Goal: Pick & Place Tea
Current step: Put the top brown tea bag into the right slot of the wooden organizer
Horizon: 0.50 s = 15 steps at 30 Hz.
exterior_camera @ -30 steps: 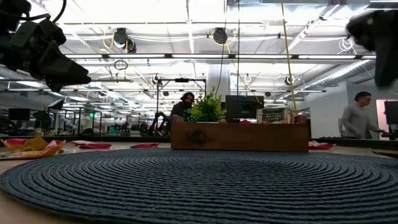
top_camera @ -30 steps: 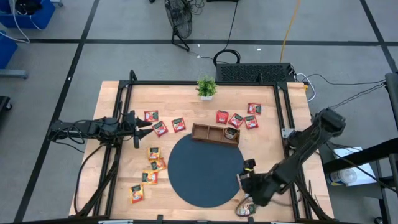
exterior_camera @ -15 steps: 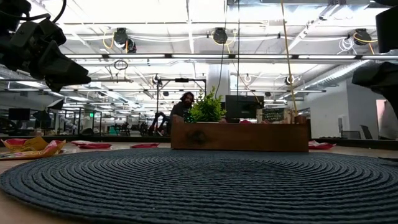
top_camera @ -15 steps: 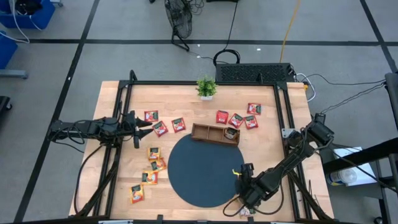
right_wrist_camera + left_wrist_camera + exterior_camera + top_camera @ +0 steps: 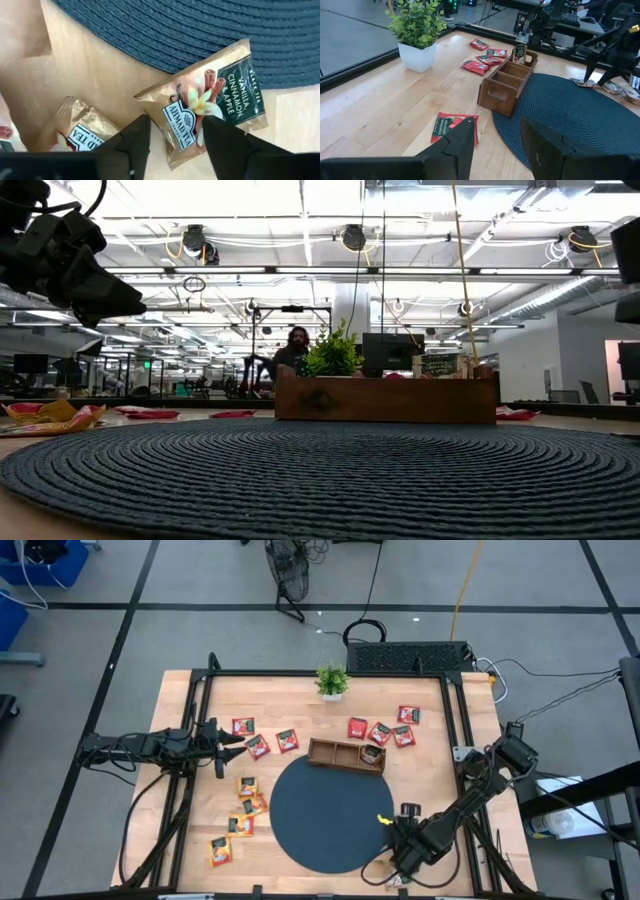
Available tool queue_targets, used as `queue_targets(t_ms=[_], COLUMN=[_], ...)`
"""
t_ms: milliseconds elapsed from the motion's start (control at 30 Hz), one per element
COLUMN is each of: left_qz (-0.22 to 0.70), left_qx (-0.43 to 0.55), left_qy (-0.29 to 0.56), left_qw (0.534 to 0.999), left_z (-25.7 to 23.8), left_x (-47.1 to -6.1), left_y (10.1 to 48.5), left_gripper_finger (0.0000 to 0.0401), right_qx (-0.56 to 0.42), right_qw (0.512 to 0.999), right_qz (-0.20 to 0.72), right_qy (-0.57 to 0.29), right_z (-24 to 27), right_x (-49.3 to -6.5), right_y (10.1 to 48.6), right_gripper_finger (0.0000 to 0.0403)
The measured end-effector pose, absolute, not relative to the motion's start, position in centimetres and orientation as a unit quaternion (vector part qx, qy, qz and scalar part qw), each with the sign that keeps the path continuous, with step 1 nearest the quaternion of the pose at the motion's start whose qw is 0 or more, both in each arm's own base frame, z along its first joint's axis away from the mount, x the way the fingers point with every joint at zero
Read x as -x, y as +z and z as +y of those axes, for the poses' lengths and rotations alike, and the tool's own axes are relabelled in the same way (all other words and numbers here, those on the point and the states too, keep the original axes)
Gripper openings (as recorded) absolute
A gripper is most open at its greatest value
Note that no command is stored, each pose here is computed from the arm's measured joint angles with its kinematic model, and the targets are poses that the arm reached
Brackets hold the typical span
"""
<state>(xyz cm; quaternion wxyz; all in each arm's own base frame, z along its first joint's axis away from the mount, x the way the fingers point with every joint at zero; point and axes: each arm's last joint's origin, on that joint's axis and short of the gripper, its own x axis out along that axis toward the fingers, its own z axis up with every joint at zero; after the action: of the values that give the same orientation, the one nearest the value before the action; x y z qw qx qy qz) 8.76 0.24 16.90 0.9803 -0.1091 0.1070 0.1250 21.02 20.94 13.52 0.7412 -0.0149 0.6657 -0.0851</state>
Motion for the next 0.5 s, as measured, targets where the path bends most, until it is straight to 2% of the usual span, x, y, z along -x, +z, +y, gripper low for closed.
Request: queue_targets(t_ms=[167, 300, 500], left_qz=[0.107, 0.107, 0.107], left_qx=[0.109, 0.109, 0.109], left_qy=[0.125, 0.125, 0.125], left_qw=[0.98, 0.98, 0.98], left_z=[0.2, 0.2, 0.2], left_x=[-8.8, -8.8, -8.8], left_y=[16.9, 16.9, 16.9], left_gripper_finger=[0.0161, 0.0161, 0.0161], right_qx=[0.006, 0.02, 0.037], right_qw=[0.748, 0.755, 0.773], right_qz=[0.659, 0.652, 0.629], right_qy=[-0.084, -0.063, -0.071], right_z=[20.9, 21.3, 21.7], right_x=[-20.7, -20.5, -19.9], right_y=[14.2, 14.4, 14.7], right_gripper_finger=[0.0087, 0.0016, 0.0005])
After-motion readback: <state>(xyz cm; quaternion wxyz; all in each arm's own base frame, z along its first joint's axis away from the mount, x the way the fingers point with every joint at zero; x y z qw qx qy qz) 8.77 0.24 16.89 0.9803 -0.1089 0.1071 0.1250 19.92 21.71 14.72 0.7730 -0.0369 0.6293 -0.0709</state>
